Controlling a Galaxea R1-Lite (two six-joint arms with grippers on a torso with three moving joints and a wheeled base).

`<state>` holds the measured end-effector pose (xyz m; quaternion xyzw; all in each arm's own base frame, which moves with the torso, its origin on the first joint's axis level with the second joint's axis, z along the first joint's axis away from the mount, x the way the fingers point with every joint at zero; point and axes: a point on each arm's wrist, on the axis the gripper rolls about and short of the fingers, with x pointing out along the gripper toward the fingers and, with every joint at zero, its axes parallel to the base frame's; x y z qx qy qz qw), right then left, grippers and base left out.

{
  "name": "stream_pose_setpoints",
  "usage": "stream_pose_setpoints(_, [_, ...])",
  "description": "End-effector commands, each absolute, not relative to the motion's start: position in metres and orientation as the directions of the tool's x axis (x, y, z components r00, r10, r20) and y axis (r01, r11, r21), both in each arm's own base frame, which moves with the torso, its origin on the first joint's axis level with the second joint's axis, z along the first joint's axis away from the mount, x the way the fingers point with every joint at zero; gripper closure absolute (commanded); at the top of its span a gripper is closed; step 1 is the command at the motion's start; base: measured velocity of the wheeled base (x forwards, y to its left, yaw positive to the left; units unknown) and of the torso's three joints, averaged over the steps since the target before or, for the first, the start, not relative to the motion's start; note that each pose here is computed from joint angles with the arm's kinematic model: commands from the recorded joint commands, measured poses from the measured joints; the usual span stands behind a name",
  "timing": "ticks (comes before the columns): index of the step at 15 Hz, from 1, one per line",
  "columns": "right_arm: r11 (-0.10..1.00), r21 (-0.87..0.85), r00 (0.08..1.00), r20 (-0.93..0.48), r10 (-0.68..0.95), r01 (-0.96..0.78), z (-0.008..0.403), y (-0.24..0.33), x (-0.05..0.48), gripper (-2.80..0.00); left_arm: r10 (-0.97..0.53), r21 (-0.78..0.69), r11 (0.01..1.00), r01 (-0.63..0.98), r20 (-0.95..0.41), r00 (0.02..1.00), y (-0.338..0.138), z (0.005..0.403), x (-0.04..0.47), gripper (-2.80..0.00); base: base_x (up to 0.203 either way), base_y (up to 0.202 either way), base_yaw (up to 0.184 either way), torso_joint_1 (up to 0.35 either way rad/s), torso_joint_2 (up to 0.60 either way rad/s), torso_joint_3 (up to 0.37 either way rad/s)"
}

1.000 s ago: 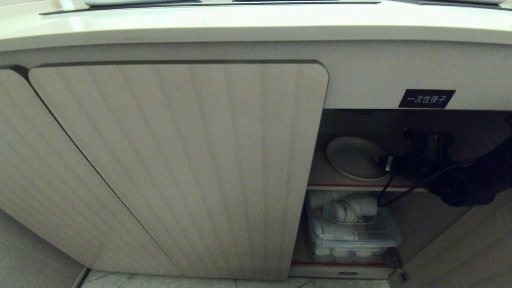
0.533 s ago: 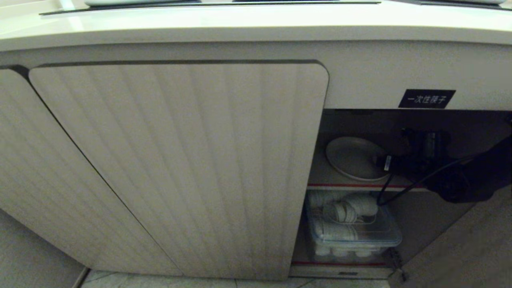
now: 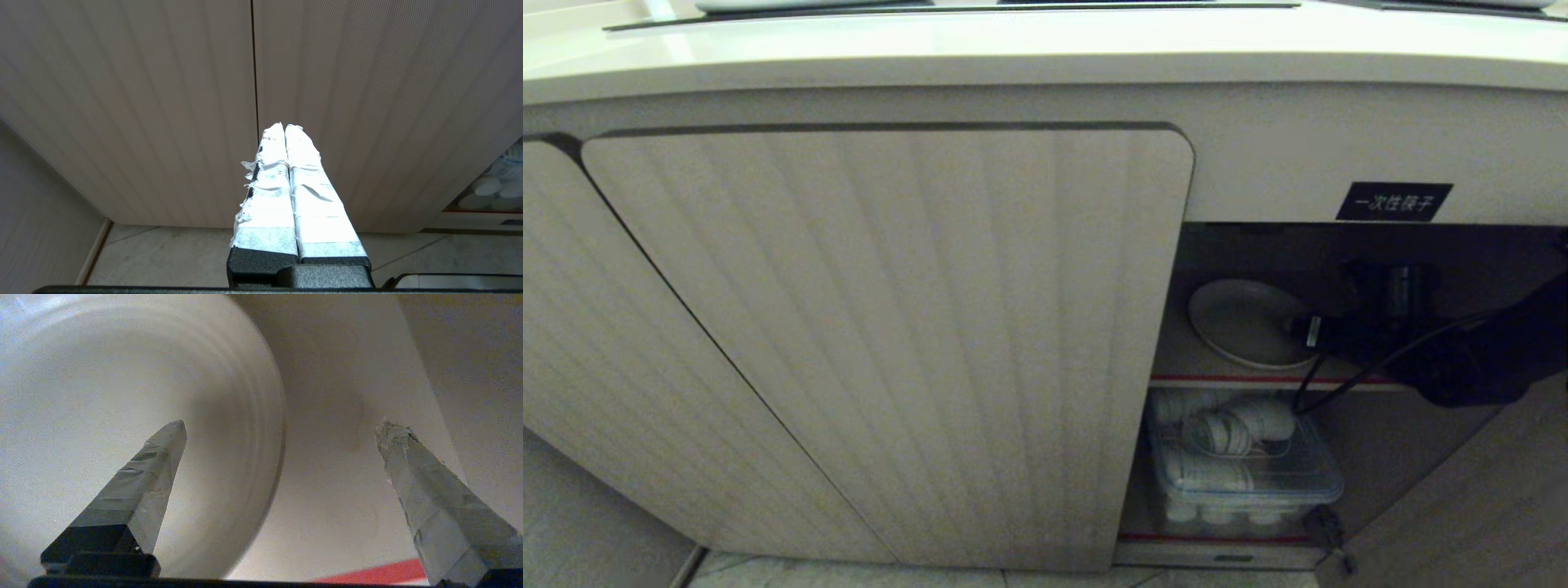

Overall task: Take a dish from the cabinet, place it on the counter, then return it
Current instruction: Take the plate from the cabinet

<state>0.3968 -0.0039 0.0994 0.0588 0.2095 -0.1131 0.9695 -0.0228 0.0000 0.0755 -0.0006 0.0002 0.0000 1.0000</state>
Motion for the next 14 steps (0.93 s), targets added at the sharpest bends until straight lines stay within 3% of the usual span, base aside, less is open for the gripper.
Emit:
stream_pose_setpoints(1, [0.967,0.064,0.88,-0.434,-0.195,0.246,0.0993,-0.0038,0.3955,-2.8,0.0,-0.002,1.0,0.0,0.0,1.0,0.0,0.0755,-0.0228,0.0,0.0,0.0,0.0,0.0,0.0,0.0])
stream_pose_setpoints(14, [0.963,0.06,0.84,-0.506,-0.197,0.262,0.0972,-0.0039,0.3948,-2.8,0.0,-0.002,1.0,0.0,0.0,1.0,0.0,0.0755,-0.0228,0.0,0.0,0.0,0.0,0.0,0.0,0.0])
